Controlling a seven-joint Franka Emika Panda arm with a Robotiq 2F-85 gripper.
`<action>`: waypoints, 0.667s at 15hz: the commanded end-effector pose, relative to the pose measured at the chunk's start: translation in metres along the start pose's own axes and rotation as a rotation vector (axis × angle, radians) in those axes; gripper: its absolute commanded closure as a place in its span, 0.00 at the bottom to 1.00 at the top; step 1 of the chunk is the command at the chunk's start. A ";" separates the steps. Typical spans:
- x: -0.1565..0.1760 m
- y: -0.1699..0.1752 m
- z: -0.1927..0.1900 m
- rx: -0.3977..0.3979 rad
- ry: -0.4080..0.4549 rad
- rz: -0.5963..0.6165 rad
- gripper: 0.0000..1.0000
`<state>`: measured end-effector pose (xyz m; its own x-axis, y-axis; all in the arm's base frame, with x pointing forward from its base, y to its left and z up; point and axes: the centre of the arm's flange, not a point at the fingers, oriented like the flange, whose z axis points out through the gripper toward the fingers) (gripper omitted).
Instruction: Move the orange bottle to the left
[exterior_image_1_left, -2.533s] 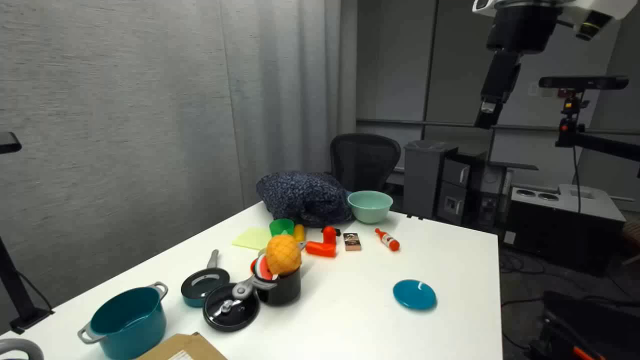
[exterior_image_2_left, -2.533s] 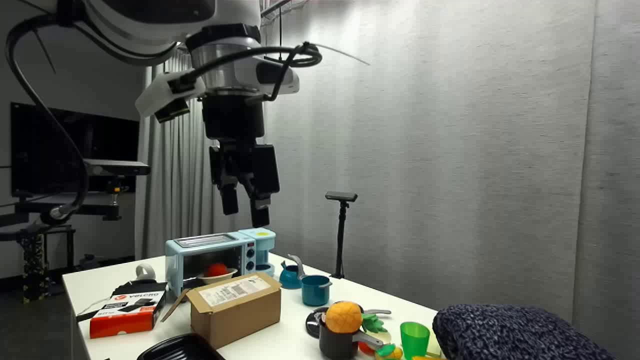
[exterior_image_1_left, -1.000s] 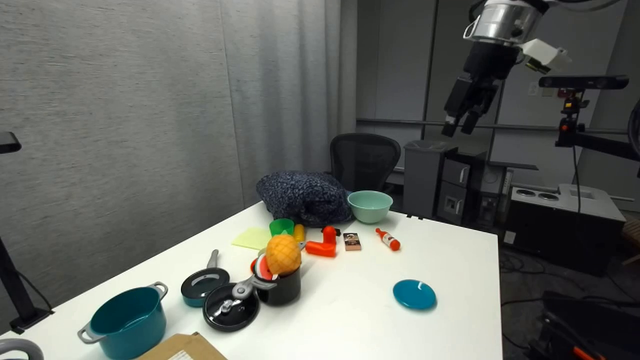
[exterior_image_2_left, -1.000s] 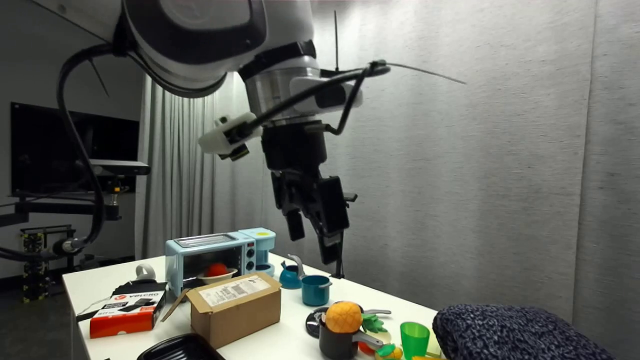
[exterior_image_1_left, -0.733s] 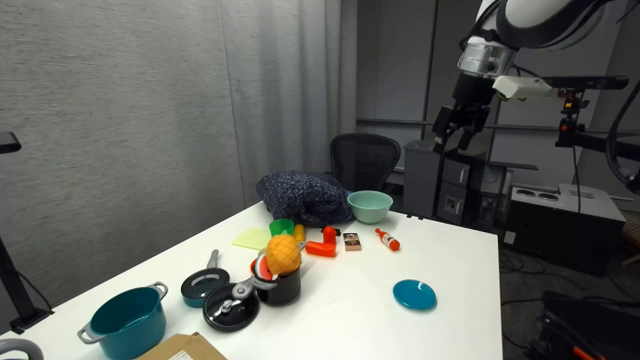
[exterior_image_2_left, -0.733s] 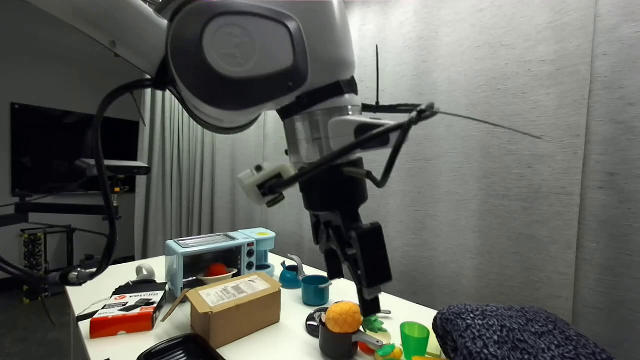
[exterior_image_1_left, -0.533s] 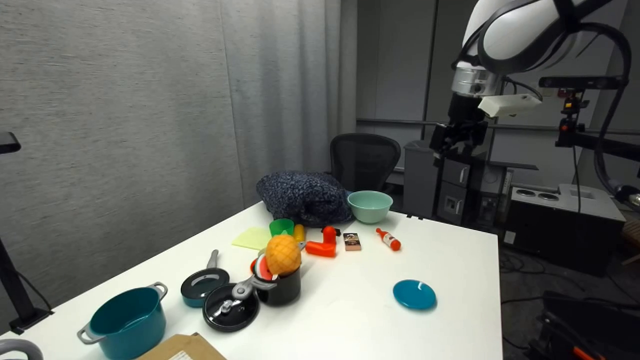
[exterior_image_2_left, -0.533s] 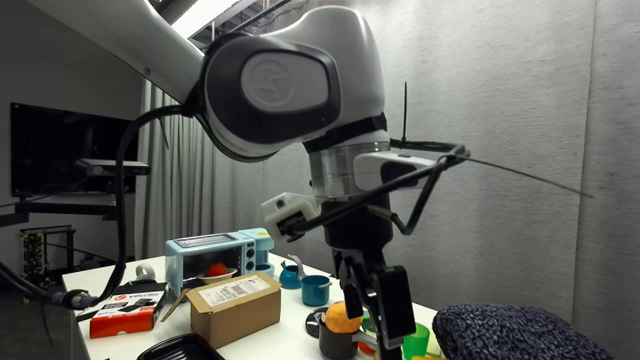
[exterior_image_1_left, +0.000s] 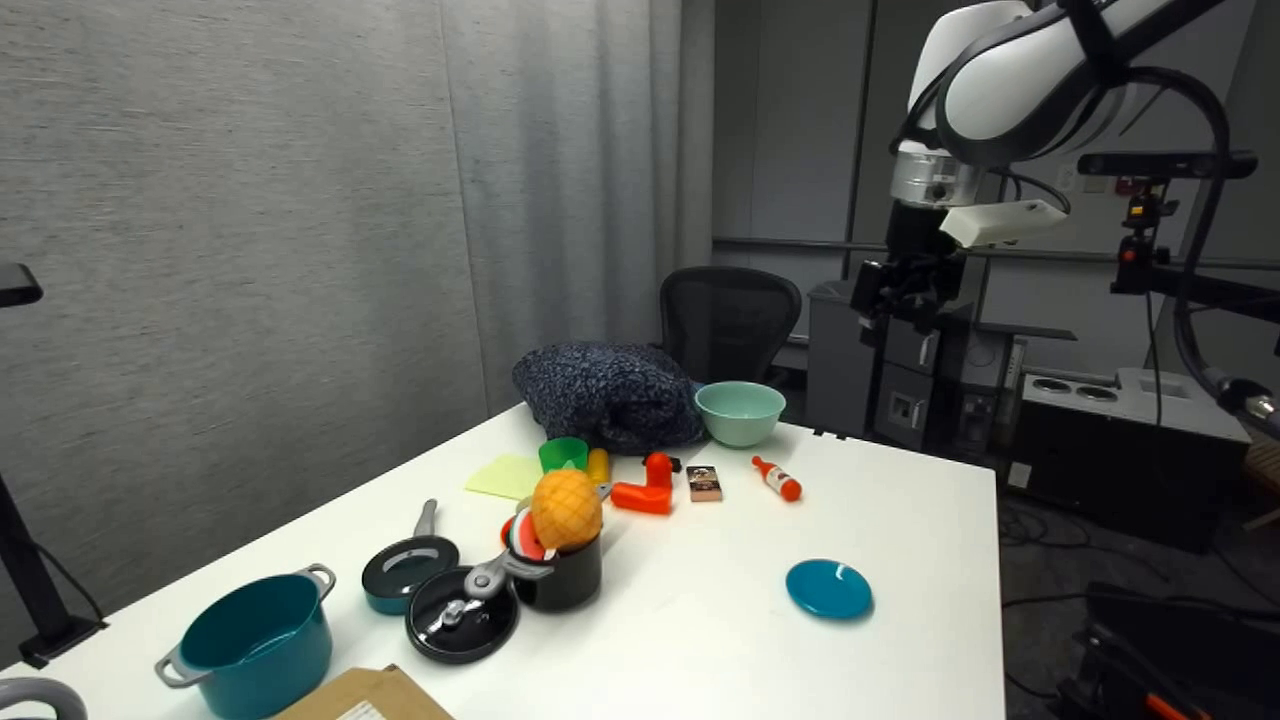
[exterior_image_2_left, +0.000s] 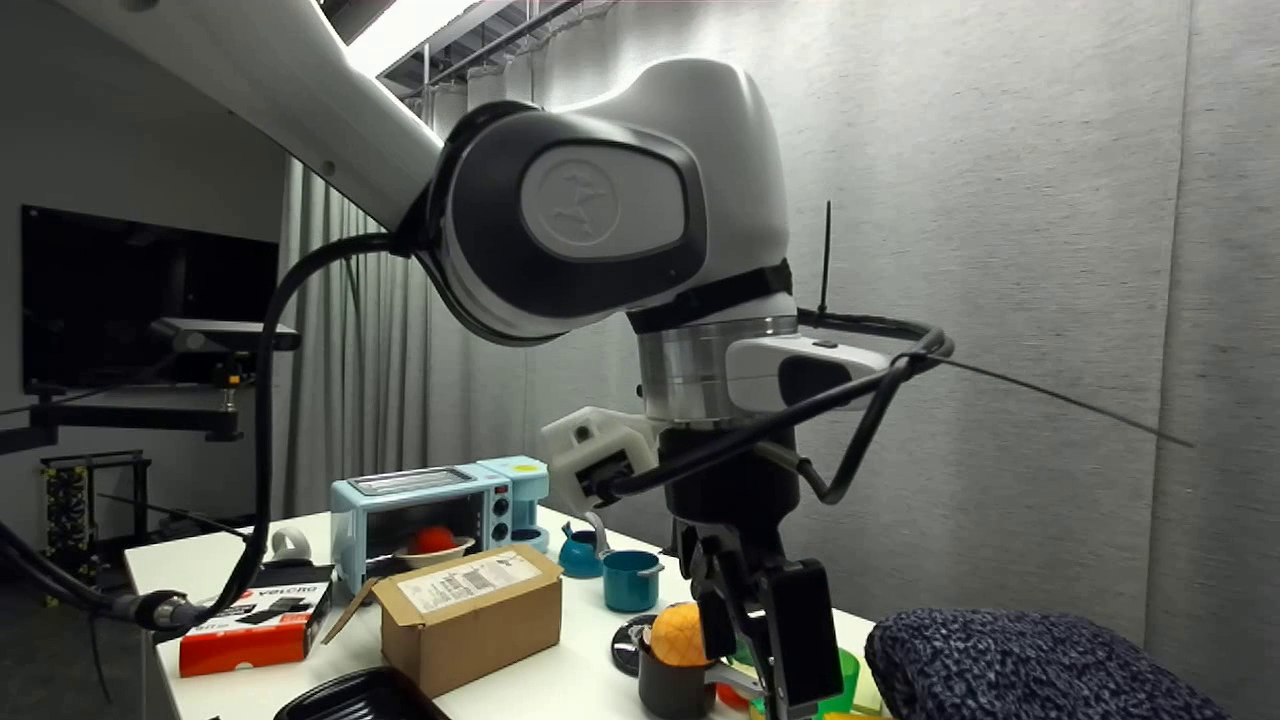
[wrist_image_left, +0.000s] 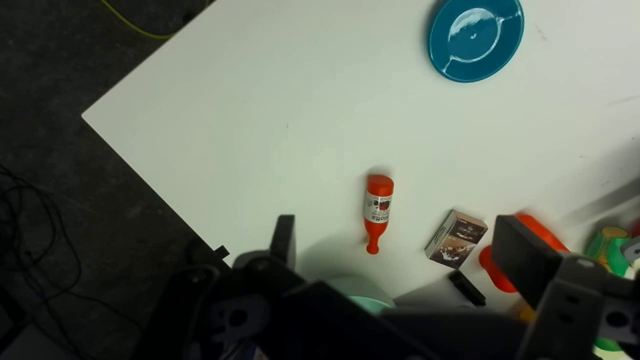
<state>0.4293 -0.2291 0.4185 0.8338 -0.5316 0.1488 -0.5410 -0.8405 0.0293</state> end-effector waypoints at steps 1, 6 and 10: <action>0.025 -0.012 0.019 0.002 0.018 0.009 0.00; 0.051 -0.026 0.051 -0.010 -0.004 0.015 0.00; 0.072 -0.023 0.094 -0.055 -0.053 0.026 0.00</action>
<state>0.4844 -0.2392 0.3587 0.8394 -0.5316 0.1132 -0.5402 -0.8390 0.0657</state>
